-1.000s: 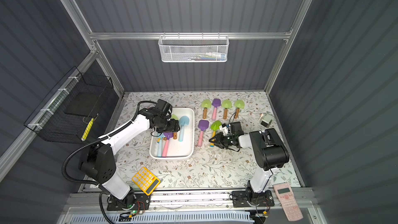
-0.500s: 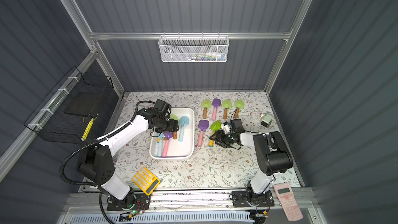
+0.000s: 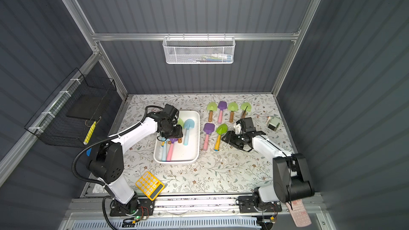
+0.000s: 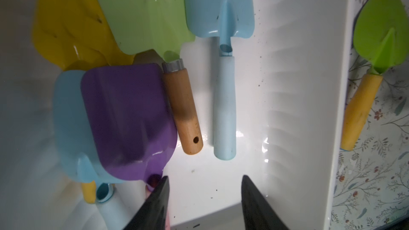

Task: Take the shovel out of the storage box
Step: Place the shovel at the center of the board, then pick up the shovel from the storage box.

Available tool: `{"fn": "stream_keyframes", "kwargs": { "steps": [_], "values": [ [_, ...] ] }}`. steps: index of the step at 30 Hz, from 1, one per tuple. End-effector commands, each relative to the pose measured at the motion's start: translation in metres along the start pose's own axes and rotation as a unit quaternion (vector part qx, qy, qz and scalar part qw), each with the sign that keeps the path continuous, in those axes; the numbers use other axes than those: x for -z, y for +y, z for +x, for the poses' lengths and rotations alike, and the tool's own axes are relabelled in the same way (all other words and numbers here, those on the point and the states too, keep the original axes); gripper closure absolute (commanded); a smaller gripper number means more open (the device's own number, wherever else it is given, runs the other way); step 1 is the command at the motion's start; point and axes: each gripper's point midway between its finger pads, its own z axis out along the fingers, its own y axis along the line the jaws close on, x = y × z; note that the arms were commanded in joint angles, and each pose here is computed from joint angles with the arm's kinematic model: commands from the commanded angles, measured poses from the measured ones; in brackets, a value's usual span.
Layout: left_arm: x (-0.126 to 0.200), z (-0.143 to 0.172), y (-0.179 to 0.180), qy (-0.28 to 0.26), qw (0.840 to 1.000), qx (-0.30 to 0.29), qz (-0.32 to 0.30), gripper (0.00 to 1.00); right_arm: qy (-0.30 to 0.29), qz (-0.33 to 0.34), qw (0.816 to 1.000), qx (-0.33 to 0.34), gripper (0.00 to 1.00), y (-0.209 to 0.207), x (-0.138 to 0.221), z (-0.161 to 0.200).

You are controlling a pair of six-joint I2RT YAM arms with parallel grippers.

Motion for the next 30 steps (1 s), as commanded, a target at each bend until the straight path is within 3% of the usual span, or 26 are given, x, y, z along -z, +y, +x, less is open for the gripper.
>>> {"fn": "stream_keyframes", "kwargs": {
  "steps": [1,12,24,28,30],
  "values": [
    [0.0,-0.021,-0.013,-0.015,1.0,-0.009,0.015,0.52,-0.014,0.038,0.999,0.012,0.39,0.0,0.027,0.002],
    [-0.046,-0.055,-0.029,0.005,0.999,-0.005,0.032,0.53,-0.057,0.041,0.997,0.037,0.4,0.019,0.071,0.014],
    [-0.093,-0.051,-0.025,0.035,0.999,-0.012,0.02,0.57,-0.048,0.034,0.998,0.036,0.41,0.018,0.068,0.023],
    [-0.103,-0.048,-0.021,0.043,0.999,-0.01,0.014,0.62,-0.045,0.034,0.998,0.034,0.42,0.017,0.065,0.025],
    [-0.106,-0.045,-0.021,0.051,0.999,-0.01,0.011,0.7,-0.043,0.034,0.998,0.033,0.42,0.017,0.064,0.026]
  ]
}}
